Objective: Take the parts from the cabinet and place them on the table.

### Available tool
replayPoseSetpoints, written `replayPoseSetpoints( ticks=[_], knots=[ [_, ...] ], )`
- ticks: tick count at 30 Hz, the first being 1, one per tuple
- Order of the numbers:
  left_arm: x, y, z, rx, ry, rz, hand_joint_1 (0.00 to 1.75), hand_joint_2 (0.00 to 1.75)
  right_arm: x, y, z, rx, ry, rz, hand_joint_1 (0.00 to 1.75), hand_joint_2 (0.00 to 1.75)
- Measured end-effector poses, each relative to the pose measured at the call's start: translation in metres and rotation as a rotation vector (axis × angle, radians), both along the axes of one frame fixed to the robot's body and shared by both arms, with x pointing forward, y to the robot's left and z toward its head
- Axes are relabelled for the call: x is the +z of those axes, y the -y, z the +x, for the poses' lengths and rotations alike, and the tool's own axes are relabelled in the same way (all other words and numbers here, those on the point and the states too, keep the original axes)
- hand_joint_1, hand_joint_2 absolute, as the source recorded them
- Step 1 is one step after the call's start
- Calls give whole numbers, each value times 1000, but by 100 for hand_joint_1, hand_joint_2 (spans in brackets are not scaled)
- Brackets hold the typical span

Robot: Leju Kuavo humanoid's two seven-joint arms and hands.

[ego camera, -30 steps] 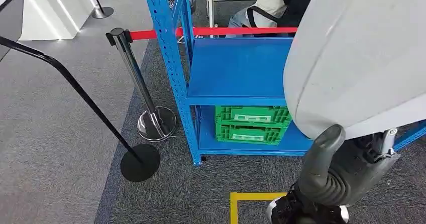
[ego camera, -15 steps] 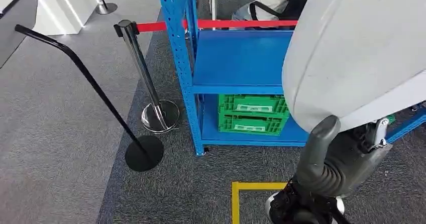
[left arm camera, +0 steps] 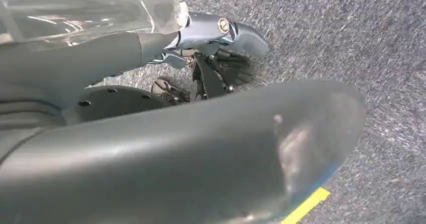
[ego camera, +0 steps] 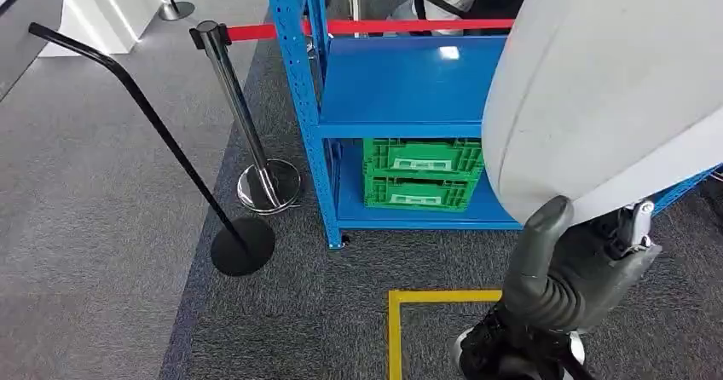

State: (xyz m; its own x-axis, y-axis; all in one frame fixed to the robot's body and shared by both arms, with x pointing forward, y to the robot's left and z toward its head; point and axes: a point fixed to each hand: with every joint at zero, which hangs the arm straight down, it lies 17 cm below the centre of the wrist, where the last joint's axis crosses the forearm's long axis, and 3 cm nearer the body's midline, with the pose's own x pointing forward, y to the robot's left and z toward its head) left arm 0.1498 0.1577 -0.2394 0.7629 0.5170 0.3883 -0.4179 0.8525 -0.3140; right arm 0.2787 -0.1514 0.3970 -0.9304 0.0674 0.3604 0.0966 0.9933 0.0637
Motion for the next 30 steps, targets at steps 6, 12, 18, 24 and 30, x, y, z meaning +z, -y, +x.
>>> replayPoseSetpoints(
  ticks=[6,12,18,24,30],
  knots=[
    [0,2,0,-2,1,-3,0,0,0,-1,1,2,-3,2,175,175],
    [1,0,4,-3,9,-2,0,0,0,-1,1,5,-1,0,175,175],
    [1,-2,5,-3,16,7,0,0,0,-2,1,4,2,-8,175,175],
    [5,6,6,4,25,-29,0,0,-4,-4,0,0,-2,-30,175,175],
    [4,5,5,6,25,-29,0,0,-5,-5,-1,3,-5,-34,175,175]
  ],
)
